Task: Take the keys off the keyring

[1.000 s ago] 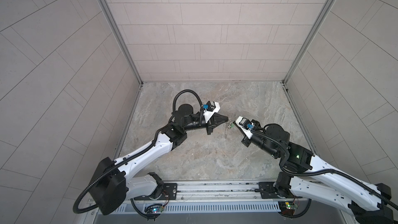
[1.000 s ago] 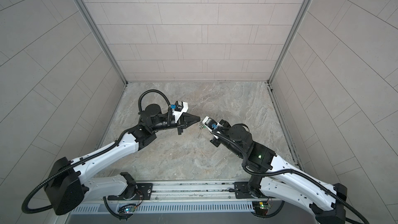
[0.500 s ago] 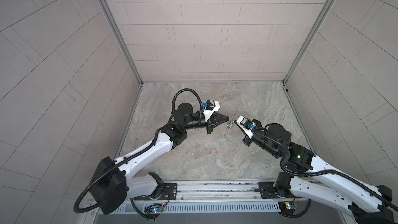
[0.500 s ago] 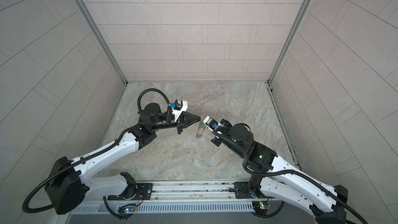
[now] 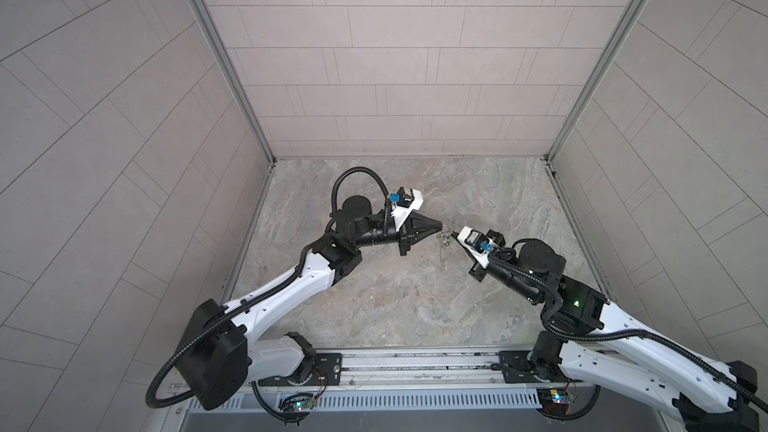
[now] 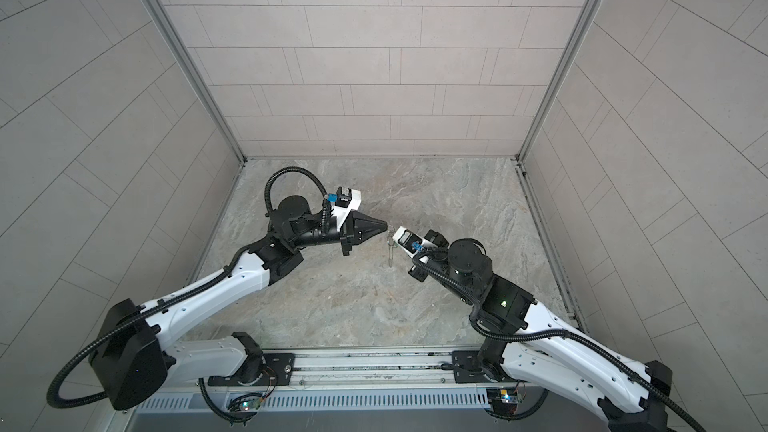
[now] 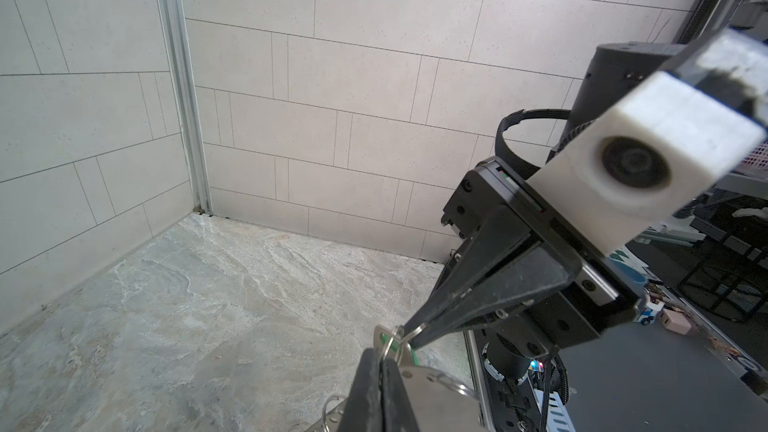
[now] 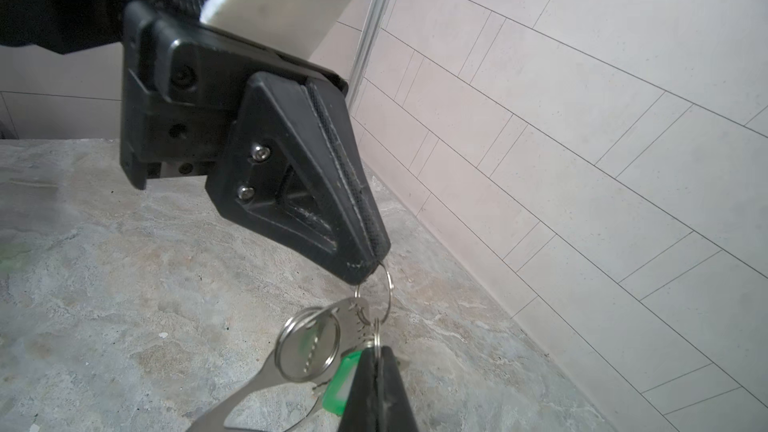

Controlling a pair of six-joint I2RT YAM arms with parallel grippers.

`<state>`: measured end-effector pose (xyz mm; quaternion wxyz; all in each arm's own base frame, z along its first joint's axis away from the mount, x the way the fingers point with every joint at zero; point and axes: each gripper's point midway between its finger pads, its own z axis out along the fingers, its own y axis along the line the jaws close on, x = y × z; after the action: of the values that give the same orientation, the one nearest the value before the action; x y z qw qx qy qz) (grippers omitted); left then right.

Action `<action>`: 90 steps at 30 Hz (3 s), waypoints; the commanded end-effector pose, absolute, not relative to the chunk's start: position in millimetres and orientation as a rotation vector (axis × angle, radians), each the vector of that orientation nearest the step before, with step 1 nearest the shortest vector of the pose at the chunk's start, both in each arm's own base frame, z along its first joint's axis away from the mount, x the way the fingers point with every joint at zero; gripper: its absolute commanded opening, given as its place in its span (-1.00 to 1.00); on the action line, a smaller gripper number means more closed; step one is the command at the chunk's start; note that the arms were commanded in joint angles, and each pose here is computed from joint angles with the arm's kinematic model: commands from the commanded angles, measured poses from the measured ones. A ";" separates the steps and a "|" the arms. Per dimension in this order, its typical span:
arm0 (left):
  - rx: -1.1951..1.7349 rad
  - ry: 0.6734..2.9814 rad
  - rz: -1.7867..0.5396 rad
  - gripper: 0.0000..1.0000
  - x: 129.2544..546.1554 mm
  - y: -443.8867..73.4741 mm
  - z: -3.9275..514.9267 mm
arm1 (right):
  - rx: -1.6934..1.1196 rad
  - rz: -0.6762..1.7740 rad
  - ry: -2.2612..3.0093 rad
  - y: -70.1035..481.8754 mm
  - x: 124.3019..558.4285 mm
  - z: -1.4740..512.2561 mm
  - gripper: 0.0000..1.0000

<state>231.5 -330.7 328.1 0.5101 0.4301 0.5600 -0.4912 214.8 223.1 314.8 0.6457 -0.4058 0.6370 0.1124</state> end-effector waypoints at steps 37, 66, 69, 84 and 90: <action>0.946 1.277 -1.304 -1.00 244.9 -327.5 372.1 | -0.945 0.206 1.301 224.5 224.4 336.9 -1.00; 0.918 1.266 -1.323 -1.00 249.2 -324.7 380.0 | -0.910 0.208 1.258 217.5 228.9 340.0 -1.00; 0.917 1.266 -1.325 -1.00 249.4 -324.8 380.8 | -0.908 0.206 1.252 217.8 230.0 339.9 -1.00; 1.292 1.453 -0.891 -0.28 258.4 -306.4 324.2 | -1.004 0.286 1.291 225.8 228.0 328.0 -1.00; 1.353 1.430 -0.860 -0.09 256.9 -306.8 314.6 | -1.054 0.349 1.340 233.0 227.0 315.9 -1.00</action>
<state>264.4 -310.8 331.0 0.4896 0.5187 0.5934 -0.3730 233.6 227.6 302.0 0.6442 -0.4589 0.5992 0.1242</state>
